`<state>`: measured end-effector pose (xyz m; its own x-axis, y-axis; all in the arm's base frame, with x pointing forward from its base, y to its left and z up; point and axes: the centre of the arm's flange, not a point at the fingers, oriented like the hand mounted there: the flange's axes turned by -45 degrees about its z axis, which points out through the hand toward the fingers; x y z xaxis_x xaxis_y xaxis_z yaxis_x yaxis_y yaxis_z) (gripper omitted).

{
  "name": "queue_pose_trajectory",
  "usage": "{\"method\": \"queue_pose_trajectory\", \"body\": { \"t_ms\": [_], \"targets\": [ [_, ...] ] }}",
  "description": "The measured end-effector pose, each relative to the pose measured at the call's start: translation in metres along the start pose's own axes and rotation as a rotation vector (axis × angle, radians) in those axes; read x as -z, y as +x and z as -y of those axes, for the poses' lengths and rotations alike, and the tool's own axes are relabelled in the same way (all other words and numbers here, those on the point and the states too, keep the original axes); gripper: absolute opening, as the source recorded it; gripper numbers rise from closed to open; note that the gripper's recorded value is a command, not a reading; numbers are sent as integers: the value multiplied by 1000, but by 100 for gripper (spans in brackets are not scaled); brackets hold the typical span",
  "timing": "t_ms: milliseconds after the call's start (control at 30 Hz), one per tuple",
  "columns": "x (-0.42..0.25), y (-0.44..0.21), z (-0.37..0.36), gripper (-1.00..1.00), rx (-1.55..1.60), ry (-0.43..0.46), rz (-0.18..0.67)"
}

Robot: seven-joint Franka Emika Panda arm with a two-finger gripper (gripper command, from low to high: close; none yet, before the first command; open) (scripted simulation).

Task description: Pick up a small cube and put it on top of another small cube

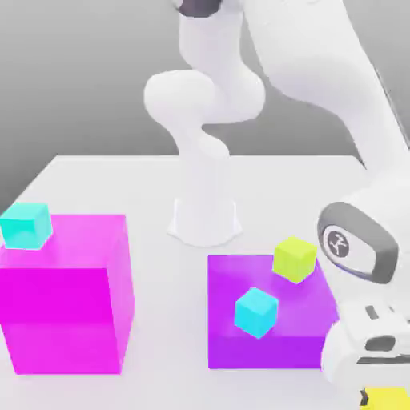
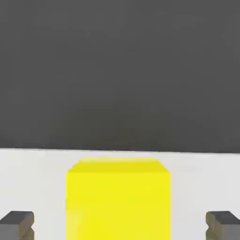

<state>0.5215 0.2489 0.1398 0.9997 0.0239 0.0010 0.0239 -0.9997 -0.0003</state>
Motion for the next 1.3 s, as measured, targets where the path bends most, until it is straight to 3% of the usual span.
{"method": "queue_pose_trajectory", "body": {
  "t_ms": [167,333,533,733,900,1100,1233,1267,1300],
  "targets": [
    [-6,0,0,-100,0,1,0],
    [53,2,-8,-100,-12,-8,0],
    [111,25,-150,-100,-255,-135,2],
    [183,2,-304,-100,-559,-189,15],
    [245,-58,-417,-100,-824,-157,22],
    [309,-150,-493,-100,-1063,-27,6],
    [270,-167,-505,-100,-1102,3,0],
    [259,-168,-505,100,-1104,4,0],
    [259,-168,-505,100,-1104,4,0]
  ]
}}
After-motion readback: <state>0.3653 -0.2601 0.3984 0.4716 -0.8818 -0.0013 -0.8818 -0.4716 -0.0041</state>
